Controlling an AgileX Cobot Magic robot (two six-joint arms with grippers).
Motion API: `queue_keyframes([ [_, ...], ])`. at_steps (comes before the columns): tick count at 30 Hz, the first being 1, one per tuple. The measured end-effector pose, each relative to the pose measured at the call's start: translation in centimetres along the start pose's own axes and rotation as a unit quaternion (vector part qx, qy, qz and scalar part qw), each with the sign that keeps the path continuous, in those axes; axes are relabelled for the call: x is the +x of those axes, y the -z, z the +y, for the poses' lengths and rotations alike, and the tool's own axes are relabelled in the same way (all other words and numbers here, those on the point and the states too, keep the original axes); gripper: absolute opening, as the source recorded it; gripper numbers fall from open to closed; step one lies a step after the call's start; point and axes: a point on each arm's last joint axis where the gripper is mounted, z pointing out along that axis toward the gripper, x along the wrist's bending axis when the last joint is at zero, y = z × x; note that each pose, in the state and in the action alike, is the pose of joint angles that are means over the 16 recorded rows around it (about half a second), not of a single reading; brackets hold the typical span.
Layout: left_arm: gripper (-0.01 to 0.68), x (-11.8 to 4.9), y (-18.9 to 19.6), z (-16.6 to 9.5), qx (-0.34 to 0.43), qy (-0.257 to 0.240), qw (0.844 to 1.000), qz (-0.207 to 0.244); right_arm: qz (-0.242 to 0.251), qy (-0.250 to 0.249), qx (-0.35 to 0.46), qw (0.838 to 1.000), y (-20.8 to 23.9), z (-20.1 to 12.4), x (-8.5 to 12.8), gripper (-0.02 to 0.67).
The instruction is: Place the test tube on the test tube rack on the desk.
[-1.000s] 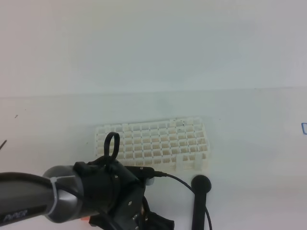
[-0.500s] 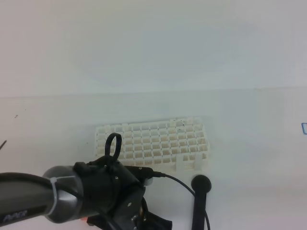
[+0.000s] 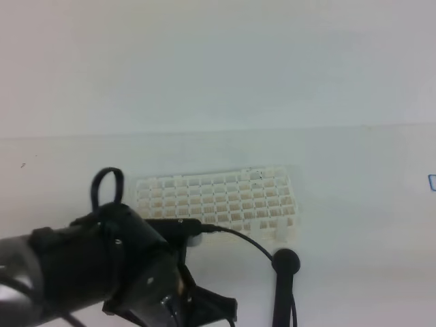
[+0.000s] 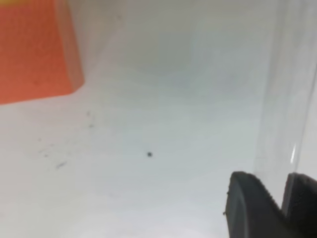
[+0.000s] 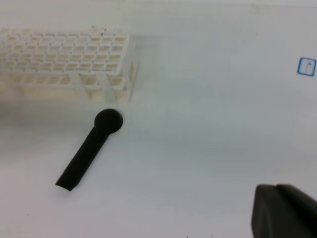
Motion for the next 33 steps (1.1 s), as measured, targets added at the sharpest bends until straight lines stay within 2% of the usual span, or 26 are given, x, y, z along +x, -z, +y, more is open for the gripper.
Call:
queue_keyframes([
  [7, 0.112, 0.6, 5.9, 0.1, -0.089, 0.011, 0.994, -0.062, 0.035, 0.021, -0.007, 0.999, -0.1, 0.2, 0.6, -0.001],
  [14, 0.112, 1.6, 11.8, 0.0, -0.22, -0.018, 0.968, -0.123, 0.145, 0.033, -0.022, 0.989, -0.4, 1.7, 2.3, -0.001],
  [19, 0.112, 2.1, 14.4, -0.1, -0.309, -0.056, 0.938, -0.15, 0.237, 0.042, -0.038, 0.97, -0.9, 4.1, 3.6, -0.001],
  [24, 0.112, 1.9, 15.2, -0.2, -0.383, -0.098, 0.9, -0.182, 0.309, 0.062, -0.046, 0.948, -2.0, 7.2, 4.5, -0.001],
  [29, 0.112, 1.2, 14.4, -0.8, -0.437, -0.127, 0.86, -0.232, 0.351, 0.096, -0.052, 0.93, -3.8, 9.9, 5.2, 0.003],
  [33, 0.112, 0.8, 13.4, -1.6, -0.47, -0.142, 0.824, -0.282, 0.372, 0.118, -0.067, 0.918, -5.4, 11.7, 5.8, 0.036],
])
